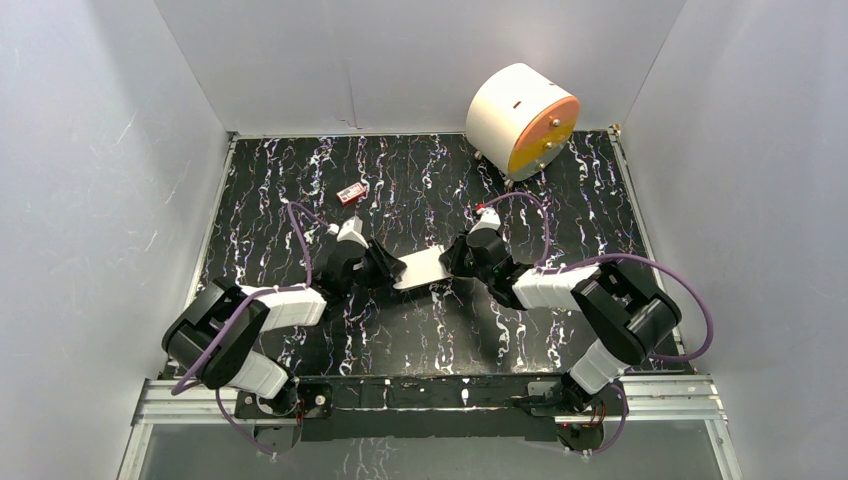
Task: Fold the paper box
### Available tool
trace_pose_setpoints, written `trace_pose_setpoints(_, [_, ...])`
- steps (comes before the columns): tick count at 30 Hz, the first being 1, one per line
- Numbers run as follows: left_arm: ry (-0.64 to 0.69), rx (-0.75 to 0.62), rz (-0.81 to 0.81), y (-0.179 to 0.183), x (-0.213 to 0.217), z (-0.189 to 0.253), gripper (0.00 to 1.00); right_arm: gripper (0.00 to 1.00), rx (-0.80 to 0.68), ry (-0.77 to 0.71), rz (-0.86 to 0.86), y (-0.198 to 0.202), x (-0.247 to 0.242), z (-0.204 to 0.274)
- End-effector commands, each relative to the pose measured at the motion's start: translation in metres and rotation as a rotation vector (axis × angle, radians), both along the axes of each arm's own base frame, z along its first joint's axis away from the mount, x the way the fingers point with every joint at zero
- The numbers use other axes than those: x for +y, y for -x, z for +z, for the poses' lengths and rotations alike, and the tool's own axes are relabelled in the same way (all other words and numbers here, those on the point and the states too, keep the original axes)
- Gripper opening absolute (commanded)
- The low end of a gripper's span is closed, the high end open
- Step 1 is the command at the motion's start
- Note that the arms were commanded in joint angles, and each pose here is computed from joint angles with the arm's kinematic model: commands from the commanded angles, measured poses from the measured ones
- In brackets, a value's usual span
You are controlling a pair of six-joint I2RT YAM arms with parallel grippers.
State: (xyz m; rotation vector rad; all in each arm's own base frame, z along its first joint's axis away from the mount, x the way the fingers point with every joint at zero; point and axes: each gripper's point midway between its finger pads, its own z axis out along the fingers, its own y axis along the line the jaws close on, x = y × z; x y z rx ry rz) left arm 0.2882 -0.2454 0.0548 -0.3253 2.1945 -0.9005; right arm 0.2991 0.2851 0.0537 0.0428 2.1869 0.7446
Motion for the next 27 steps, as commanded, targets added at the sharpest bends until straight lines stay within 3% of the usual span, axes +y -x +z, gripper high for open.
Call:
trace_pose_setpoints(1, [0.141,0.106,-0.136,0.033,-0.03,0.014,0.34,0.23,0.111,0.076,0.111,0.038,0.007,-0.036])
trace_pose_setpoints(5, [0.152,0.078,-0.101,0.023,-0.03,0.025,0.36,0.23,0.088,0.085,0.126,0.04,0.014,-0.03])
trace_pose_setpoints(13, [0.028,0.084,-0.097,-0.006,-0.02,0.003,0.37,0.22,0.074,0.081,0.121,0.052,0.023,-0.02])
trace_pose_setpoints(18, [0.0,0.105,-0.079,-0.003,-0.007,-0.007,0.4,0.22,0.058,0.102,0.034,0.047,0.009,-0.016])
trace_pose_setpoints(27, [-0.101,0.028,-0.037,-0.004,0.017,0.018,0.46,0.24,0.04,0.116,-0.04,0.036,0.003,-0.012])
